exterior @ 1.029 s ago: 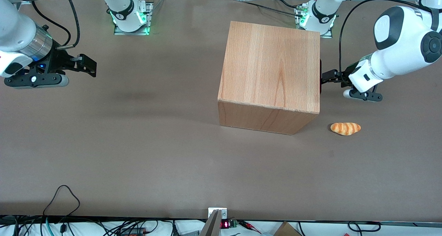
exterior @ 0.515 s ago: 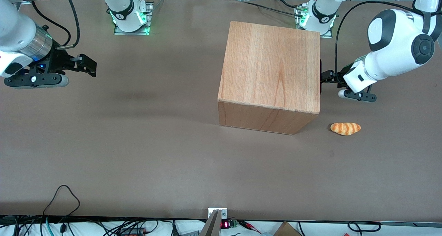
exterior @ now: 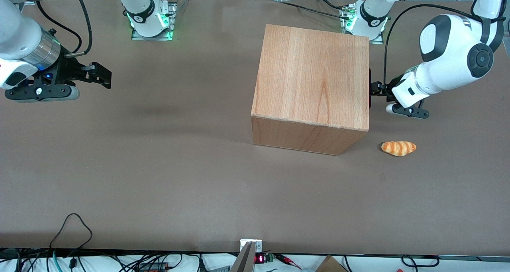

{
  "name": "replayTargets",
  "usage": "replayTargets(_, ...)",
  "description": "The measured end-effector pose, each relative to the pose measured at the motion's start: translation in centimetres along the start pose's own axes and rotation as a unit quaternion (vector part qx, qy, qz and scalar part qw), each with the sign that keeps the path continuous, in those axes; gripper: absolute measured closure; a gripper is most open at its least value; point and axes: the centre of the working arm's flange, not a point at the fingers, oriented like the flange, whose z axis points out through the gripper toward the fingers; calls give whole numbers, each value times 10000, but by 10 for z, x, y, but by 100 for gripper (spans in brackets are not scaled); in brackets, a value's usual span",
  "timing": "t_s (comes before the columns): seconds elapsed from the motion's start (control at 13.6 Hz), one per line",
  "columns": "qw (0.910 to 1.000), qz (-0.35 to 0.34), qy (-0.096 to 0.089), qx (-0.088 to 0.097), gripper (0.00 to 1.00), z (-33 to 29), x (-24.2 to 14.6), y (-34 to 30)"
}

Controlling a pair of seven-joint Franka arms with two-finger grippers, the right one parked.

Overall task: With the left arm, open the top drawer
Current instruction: 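Pull the drawer outward from the cabinet with the left gripper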

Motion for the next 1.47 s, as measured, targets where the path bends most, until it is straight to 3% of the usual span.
replayTargets(0.59, 10000, -12, 1, -7, 0, 2, 1, -10)
replayTargets(1.47, 9985, -428, 153, 291, 0, -21, -6, -89)
